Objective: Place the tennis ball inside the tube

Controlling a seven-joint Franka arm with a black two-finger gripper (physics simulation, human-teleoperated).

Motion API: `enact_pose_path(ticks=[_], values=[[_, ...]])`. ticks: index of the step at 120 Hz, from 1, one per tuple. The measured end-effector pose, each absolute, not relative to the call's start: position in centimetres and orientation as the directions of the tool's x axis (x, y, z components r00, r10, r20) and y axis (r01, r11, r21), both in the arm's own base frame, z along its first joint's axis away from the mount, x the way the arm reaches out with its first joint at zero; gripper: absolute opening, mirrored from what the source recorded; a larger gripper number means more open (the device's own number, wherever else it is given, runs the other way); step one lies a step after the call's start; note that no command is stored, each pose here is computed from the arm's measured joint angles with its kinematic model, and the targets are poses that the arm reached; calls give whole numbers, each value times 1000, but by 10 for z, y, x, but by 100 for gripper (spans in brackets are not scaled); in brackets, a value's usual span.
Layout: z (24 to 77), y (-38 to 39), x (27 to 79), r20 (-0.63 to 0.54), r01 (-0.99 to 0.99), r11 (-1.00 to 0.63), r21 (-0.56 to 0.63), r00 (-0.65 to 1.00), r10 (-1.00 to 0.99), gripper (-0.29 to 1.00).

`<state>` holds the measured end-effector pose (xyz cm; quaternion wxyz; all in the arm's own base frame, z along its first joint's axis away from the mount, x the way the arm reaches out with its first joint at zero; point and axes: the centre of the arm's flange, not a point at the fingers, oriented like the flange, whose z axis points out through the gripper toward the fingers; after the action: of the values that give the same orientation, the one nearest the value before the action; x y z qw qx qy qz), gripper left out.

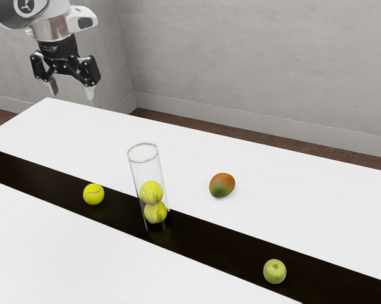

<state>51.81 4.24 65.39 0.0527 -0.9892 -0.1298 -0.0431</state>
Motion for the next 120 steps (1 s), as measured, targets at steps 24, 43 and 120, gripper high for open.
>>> enact_pose_path(ticks=[24, 43, 120], values=[[627, 59, 522, 55, 296, -949, -104, 955, 292, 70], [522, 77, 520, -89, 318, -939, -132, 940, 330, 70], [316, 147, 554, -160, 434, -901, -6, 889, 430, 70]])
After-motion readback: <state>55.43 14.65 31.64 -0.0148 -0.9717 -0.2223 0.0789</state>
